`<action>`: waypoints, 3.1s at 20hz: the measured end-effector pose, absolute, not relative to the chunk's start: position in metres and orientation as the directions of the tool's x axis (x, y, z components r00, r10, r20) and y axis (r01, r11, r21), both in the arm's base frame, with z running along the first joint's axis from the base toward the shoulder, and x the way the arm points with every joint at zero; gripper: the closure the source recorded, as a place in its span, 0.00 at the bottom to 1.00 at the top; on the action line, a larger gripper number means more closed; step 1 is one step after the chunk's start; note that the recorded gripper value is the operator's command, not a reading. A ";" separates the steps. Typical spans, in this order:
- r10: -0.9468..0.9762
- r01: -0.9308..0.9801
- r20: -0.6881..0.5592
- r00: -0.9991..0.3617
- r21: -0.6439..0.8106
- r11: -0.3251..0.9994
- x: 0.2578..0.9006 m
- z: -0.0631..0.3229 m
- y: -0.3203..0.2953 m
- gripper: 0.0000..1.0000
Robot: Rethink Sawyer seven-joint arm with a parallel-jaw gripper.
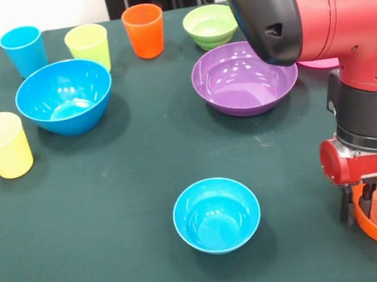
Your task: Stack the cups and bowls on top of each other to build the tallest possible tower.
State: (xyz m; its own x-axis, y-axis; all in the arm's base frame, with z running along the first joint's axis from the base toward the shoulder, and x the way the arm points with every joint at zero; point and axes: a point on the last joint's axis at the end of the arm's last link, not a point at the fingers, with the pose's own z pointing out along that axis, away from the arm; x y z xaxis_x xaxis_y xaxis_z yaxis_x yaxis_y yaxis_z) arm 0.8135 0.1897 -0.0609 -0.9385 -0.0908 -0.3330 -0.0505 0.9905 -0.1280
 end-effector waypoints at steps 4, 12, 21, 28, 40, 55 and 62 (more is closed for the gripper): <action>-0.079 -0.040 -0.359 -0.930 -0.117 0.992 0.821 -0.048 0.192 1.00; -0.064 -0.027 -0.371 -0.926 -0.104 0.994 0.826 -0.041 0.193 1.00; -0.063 -0.026 -0.369 -0.927 -0.104 0.994 0.824 -0.042 0.193 1.00; -0.046 -0.014 -0.347 -0.937 -0.094 0.995 0.816 -0.037 0.192 1.00; 0.010 0.030 -0.264 -0.964 -0.071 0.997 0.791 0.008 0.187 1.00; 0.081 0.102 -0.269 -0.960 -0.064 0.993 0.816 0.047 0.134 1.00; 0.161 0.179 -0.216 -0.963 -0.063 0.982 0.831 0.065 0.072 1.00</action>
